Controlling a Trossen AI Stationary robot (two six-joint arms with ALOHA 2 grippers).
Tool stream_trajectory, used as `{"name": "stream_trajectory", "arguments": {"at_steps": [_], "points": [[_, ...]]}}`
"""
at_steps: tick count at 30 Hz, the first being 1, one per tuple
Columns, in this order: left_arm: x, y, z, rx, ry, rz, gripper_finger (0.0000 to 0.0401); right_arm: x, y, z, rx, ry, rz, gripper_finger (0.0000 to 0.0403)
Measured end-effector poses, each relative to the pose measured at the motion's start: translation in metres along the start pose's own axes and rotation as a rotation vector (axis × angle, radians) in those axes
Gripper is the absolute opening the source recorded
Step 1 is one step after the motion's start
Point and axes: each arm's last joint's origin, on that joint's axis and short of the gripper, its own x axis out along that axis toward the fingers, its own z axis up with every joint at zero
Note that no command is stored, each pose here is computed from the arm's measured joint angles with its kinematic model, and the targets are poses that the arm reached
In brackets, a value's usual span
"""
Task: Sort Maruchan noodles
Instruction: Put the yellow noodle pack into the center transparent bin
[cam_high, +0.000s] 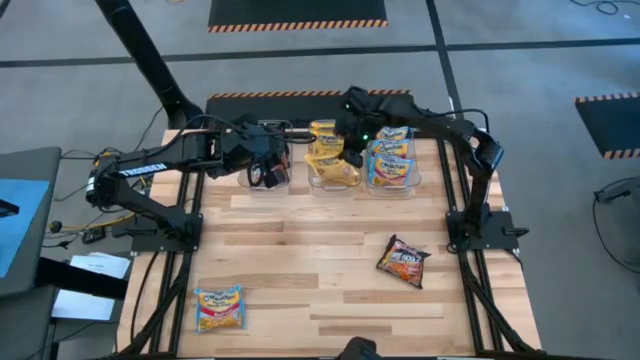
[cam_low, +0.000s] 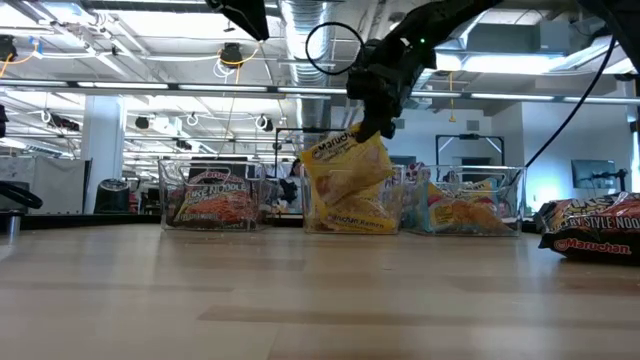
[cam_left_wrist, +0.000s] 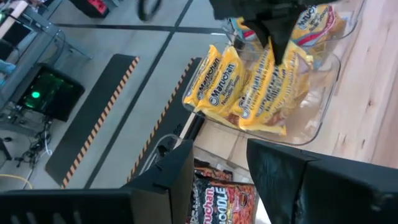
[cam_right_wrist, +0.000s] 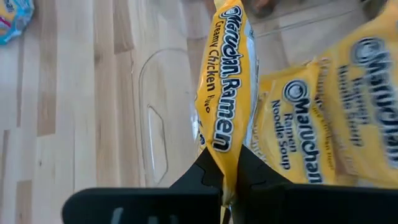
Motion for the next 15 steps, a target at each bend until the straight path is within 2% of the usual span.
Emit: {"name": "stream_trajectory", "arguments": {"at_steps": [6, 11, 15], "points": [[0.000, 0.000, -0.002, 0.014, 0.020, -0.002, 0.0139, 0.025, 0.011, -0.006, -0.029, 0.012, -0.027, 0.0020], [0.000, 0.000, -0.003, 0.033, 0.029, -0.001, 0.0139, 0.030, 0.016, -0.005, -0.009, 0.022, -0.058, 0.0020], [0.000, 0.000, -0.004, 0.038, 0.033, -0.001, 0.0139, 0.031, 0.016, -0.007, 0.024, 0.057, -0.155, 0.0019]]}}
